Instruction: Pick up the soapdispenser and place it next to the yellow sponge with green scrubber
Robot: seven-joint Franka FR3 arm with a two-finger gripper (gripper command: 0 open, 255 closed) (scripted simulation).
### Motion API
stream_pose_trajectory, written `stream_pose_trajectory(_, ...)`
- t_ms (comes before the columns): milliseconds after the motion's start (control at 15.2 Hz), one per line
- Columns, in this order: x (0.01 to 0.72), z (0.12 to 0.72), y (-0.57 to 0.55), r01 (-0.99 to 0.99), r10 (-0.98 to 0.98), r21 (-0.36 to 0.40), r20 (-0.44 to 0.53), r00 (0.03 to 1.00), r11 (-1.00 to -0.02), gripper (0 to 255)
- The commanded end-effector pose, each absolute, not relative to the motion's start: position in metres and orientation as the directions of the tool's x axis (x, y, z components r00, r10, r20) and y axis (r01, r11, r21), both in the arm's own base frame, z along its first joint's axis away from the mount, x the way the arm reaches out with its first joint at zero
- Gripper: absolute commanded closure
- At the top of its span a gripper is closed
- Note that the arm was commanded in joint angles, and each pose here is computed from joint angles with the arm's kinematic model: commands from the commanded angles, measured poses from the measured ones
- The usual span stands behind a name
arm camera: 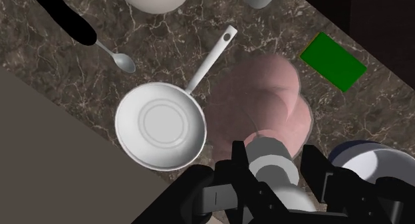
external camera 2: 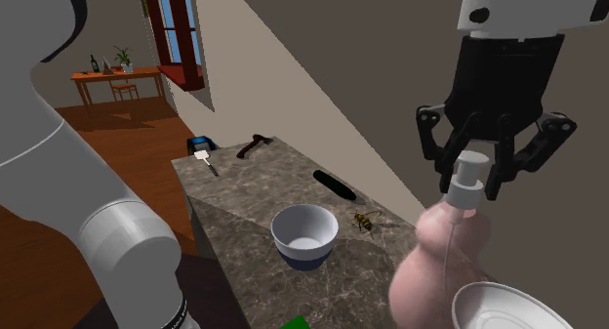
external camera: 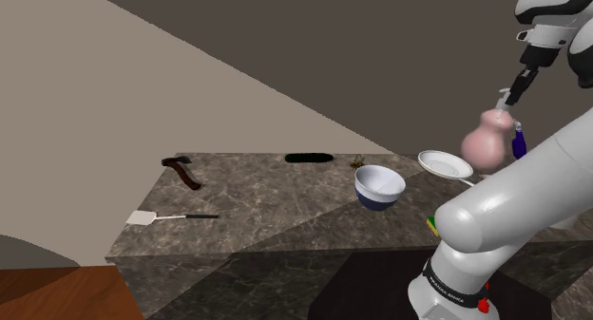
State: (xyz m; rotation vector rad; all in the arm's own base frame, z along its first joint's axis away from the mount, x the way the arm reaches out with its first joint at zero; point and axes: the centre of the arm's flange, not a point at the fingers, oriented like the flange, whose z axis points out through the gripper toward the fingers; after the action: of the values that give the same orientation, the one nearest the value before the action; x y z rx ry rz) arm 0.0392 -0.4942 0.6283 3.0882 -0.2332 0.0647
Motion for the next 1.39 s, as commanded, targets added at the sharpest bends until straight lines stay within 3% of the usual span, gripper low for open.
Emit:
stream_pose_trajectory(0,0.038,0.619,-0.494,-0.151,-0.149,0.042,0.046,0.988,-0.988,255)
stream_pose_trajectory(1320,0.038,0.513,-0.494,-0.151,-0.149,0.042,0.046,0.988,-0.988,255)
